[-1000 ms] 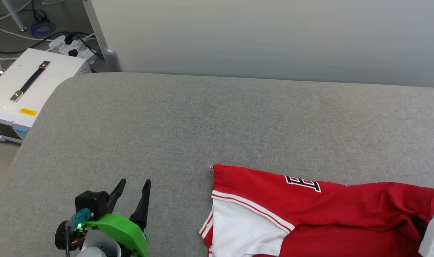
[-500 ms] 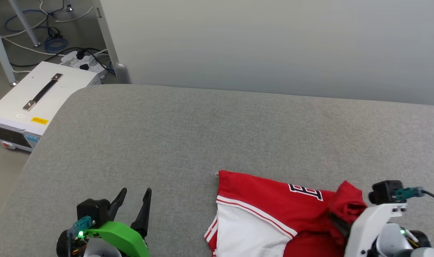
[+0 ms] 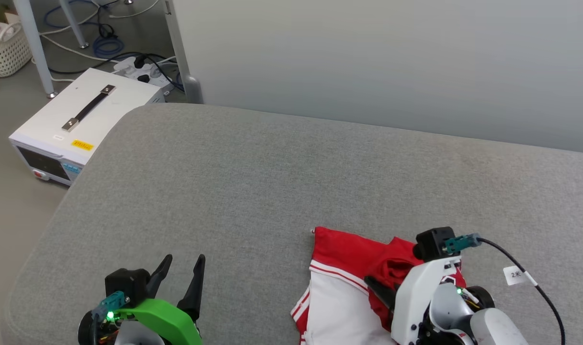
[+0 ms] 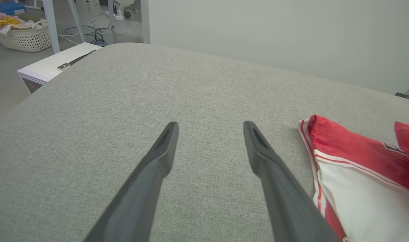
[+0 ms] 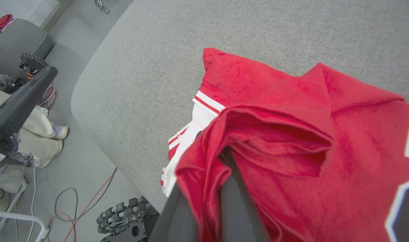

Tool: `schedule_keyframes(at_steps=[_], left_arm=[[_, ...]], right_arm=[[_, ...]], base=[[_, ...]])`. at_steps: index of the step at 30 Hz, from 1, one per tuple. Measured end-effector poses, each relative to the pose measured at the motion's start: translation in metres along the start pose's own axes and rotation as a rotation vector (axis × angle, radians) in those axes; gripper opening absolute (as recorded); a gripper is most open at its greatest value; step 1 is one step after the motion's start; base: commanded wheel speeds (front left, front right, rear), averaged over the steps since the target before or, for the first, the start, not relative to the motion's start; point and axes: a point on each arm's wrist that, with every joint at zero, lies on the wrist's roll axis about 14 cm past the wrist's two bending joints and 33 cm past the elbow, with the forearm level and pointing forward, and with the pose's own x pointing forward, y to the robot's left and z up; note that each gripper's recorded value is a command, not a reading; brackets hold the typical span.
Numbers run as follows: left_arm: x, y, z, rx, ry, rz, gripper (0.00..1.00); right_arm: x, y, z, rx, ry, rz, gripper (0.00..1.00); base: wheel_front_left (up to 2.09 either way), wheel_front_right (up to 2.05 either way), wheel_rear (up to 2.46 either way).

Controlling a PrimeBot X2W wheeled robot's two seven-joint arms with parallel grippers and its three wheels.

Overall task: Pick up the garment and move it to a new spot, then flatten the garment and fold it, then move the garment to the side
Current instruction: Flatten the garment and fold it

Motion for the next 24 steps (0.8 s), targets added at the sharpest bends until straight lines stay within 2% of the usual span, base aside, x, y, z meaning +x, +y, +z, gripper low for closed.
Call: schedule_keyframes(at_steps=[8, 9, 10, 11, 20, 24], left_arm=[[-0.010, 0.011, -0.006, -0.012, 0.012, 0.044, 1.00], [-0.011, 0.013, -0.006, -0.012, 0.013, 0.048, 1.00], [-0.012, 0.014, -0.007, -0.013, 0.016, 0.053, 1.00], [-0.013, 0.015, -0.008, -0.015, 0.017, 0.056, 1.00], [-0.014, 0.018, -0.010, -0.017, 0.022, 0.069, 1.00], [-0.011, 0.013, -0.008, -0.015, 0.015, 0.051, 1.00]], right_arm=[[0.033, 0.017, -0.028, -0.034, 0.095, 0.062, 0.00], [0.036, 0.018, -0.031, -0.040, 0.100, 0.065, 0.21], [0.040, 0.020, -0.033, -0.055, 0.106, 0.069, 0.47], [0.043, 0.022, -0.036, -0.073, 0.117, 0.073, 1.00], [0.052, 0.067, -0.024, -0.067, 0.064, 0.222, 1.00], [0.049, 0.071, -0.011, -0.069, 0.017, 0.229, 1.00]], base=[[0.00, 0.00, 0.00], [0.00, 0.00, 0.00], [0.00, 0.00, 0.00], [0.00, 0.00, 0.00], [0.00, 0.00, 0.00], [0.00, 0.00, 0.00]])
